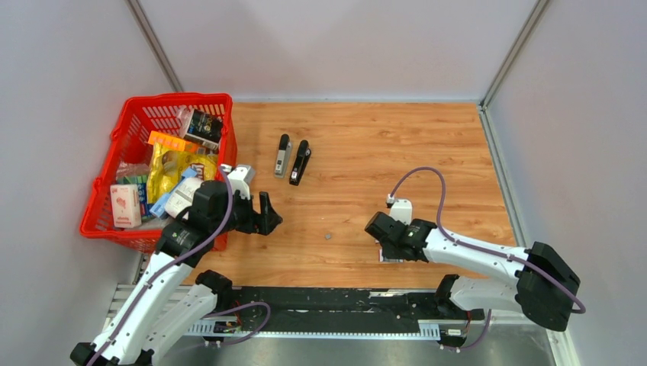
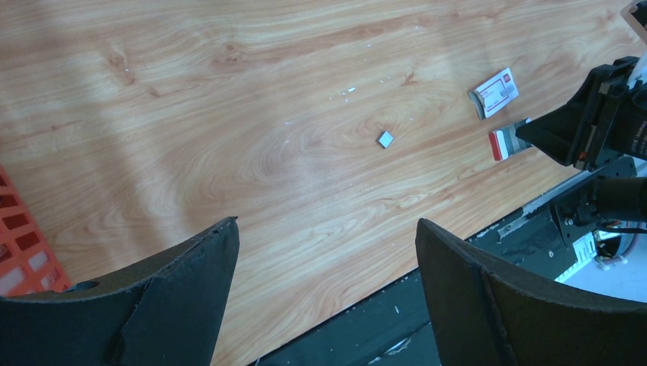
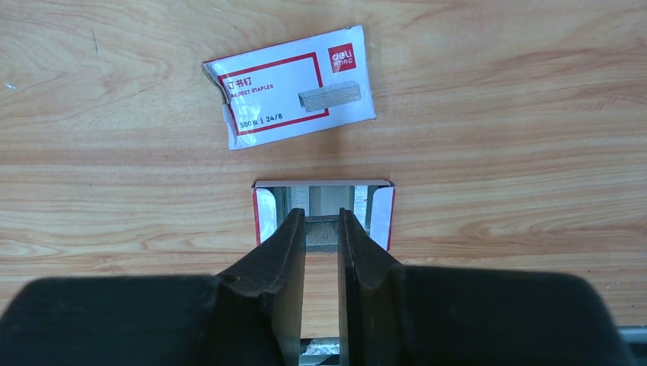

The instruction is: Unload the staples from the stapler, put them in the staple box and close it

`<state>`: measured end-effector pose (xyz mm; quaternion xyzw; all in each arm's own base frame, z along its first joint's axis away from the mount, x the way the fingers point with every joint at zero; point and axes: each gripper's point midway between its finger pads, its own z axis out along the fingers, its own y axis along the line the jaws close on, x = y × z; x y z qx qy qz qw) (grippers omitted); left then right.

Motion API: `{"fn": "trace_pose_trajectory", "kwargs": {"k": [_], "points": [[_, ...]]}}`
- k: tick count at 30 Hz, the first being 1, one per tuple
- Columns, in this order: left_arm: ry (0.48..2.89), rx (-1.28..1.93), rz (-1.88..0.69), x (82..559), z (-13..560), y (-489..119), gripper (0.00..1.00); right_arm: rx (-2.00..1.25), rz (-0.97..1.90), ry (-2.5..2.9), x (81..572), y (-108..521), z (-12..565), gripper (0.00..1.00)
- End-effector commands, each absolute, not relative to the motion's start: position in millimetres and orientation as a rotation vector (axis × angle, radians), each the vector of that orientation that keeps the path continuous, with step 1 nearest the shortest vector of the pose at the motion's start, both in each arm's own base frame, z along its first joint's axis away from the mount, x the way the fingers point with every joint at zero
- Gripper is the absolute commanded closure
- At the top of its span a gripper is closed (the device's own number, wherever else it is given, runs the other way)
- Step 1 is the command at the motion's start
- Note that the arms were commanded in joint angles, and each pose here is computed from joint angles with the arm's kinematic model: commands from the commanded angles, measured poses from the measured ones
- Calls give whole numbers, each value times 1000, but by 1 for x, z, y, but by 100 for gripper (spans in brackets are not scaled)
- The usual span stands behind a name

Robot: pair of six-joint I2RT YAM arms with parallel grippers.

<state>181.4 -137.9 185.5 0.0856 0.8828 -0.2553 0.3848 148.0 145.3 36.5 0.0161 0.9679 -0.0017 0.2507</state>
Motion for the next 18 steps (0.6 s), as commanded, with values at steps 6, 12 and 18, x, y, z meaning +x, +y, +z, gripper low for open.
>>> {"fn": "trace_pose_trajectory", "kwargs": {"k": [6,12,18], "points": [[2215,231,-666,183,191,-140,7,114,-13,2589,155,141,30,85],[2218,228,-668,183,191,-140,7,119,-8,2588,156,141,29,83],[2216,229,-670,183,191,-140,7,117,0,2590,156,143,28,83]]}}
